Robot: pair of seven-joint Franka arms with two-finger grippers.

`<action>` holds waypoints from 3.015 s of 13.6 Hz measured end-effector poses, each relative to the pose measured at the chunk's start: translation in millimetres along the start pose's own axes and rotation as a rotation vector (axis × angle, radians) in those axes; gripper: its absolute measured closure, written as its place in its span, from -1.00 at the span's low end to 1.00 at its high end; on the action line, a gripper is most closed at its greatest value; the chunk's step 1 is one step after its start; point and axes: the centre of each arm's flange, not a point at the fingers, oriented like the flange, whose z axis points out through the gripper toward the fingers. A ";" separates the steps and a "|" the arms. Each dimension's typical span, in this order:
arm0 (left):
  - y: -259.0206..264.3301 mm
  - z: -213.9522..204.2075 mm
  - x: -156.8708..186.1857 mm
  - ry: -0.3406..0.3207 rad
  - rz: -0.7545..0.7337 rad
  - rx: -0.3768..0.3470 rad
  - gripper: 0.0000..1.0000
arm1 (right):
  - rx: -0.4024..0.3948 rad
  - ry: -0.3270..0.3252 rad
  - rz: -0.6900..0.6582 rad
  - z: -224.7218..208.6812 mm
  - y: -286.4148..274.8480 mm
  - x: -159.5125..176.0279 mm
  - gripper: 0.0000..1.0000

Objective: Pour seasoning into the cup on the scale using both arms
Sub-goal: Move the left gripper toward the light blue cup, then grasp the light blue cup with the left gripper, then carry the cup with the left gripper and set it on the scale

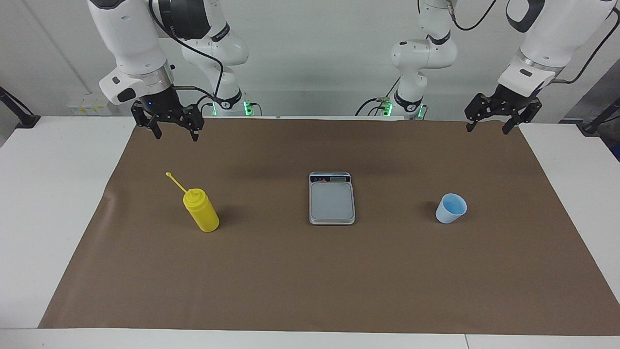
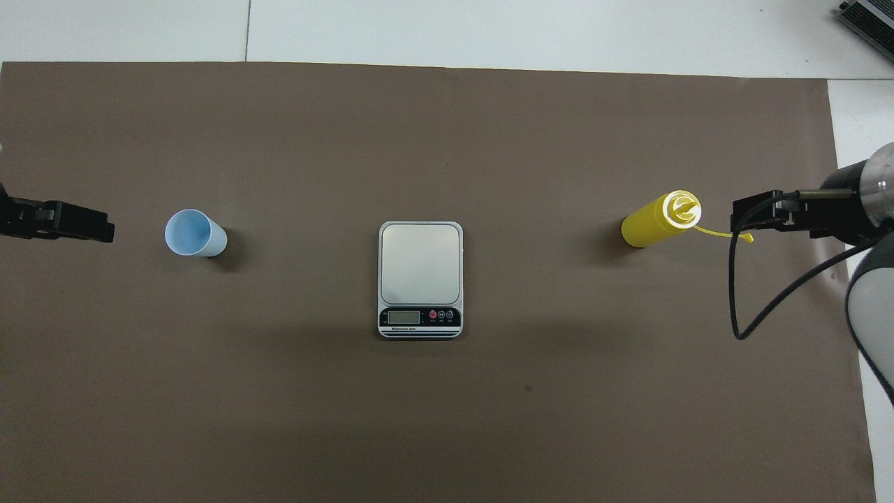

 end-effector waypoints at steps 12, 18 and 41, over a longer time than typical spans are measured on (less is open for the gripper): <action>-58.5 192.2 53.1 0.023 -0.092 0.004 -1.00 | 0.005 -0.004 -0.001 -2.6 -1.4 1.6 -1.00; -53.2 258.2 34.4 0.015 -0.125 0.004 -1.00 | 0.006 -0.004 -0.001 -2.6 -1.5 1.6 -1.00; 46.4 161.8 78.3 -0.009 -0.038 -0.037 0.93 | 0.006 -0.004 -0.001 -2.6 -1.5 1.6 -1.00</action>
